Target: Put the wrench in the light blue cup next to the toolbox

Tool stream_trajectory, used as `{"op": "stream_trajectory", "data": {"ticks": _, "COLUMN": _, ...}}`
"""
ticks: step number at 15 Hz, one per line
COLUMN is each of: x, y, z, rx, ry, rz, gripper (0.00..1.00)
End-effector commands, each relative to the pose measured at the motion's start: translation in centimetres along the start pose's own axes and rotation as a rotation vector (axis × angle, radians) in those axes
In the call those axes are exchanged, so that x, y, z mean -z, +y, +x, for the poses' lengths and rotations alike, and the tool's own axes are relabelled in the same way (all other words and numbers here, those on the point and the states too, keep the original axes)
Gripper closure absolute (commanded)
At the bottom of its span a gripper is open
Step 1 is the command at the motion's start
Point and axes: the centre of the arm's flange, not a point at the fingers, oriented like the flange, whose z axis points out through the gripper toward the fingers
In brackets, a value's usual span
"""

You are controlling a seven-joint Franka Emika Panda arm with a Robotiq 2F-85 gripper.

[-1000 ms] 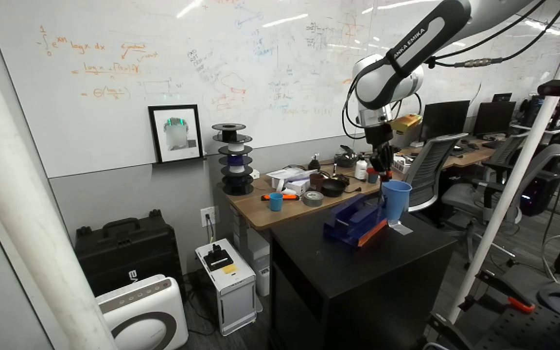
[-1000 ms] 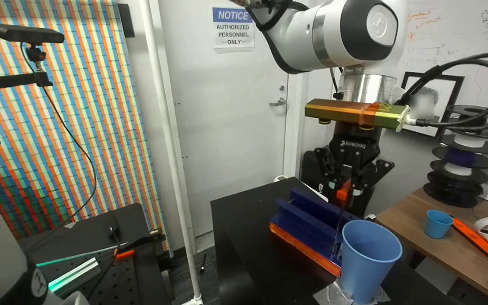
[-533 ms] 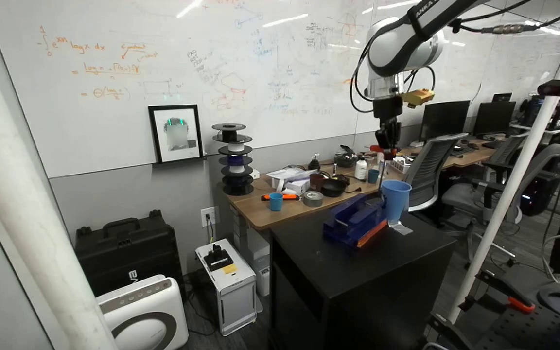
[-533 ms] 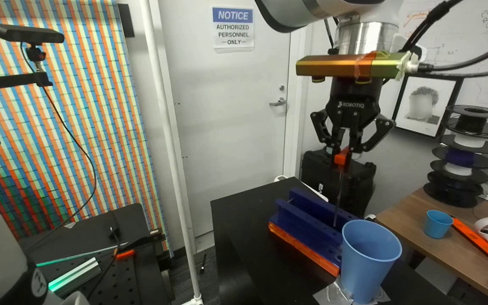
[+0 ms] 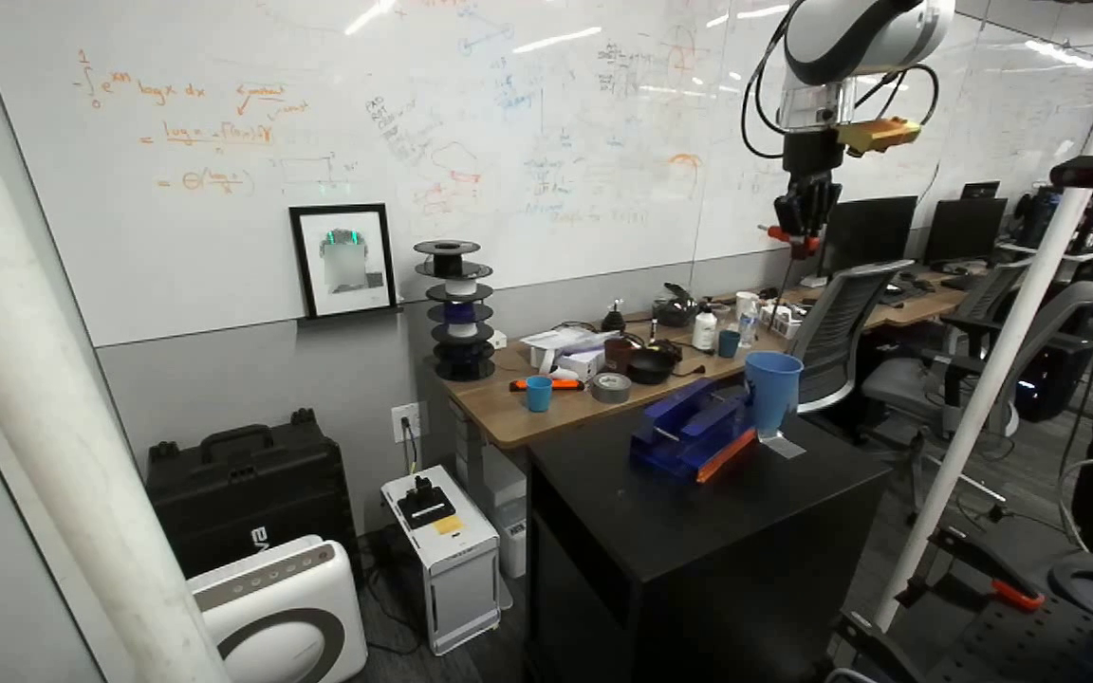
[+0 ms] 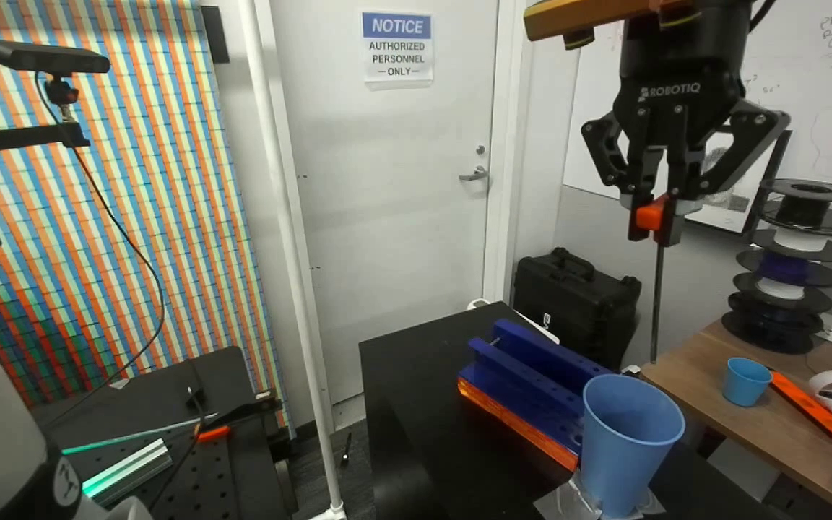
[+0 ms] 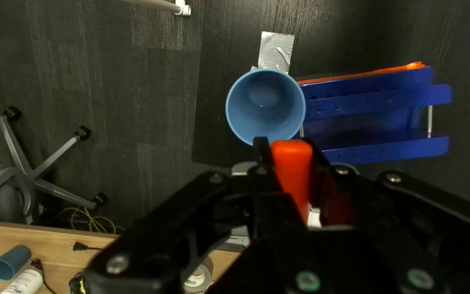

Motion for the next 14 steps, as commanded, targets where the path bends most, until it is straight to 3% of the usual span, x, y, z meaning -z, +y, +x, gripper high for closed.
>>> {"op": "stream_trajectory", "data": {"ticks": 1, "x": -1.6, "y": 1.7, "z": 0.6, "rx": -0.063, "ry": -0.038, "rz": 0.021, "gripper": 0.85}}
{"op": "stream_trajectory", "data": {"ticks": 7, "x": -9.1, "y": 1.5, "z": 2.5, "rx": -0.06, "ry": -0.158, "rz": 0.109, "gripper": 0.85}}
{"op": "stream_trajectory", "data": {"ticks": 12, "x": -13.6, "y": 0.9, "z": 2.9, "rx": -0.079, "ry": -0.241, "rz": 0.106, "gripper": 0.83}}
{"op": "stream_trajectory", "data": {"ticks": 13, "x": -13.1, "y": 0.9, "z": 2.5, "rx": -0.092, "ry": -0.243, "rz": 0.104, "gripper": 0.53}}
{"op": "stream_trajectory", "data": {"ticks": 14, "x": -12.6, "y": 0.8, "z": 2.0, "rx": -0.096, "ry": -0.234, "rz": 0.092, "gripper": 0.53}}
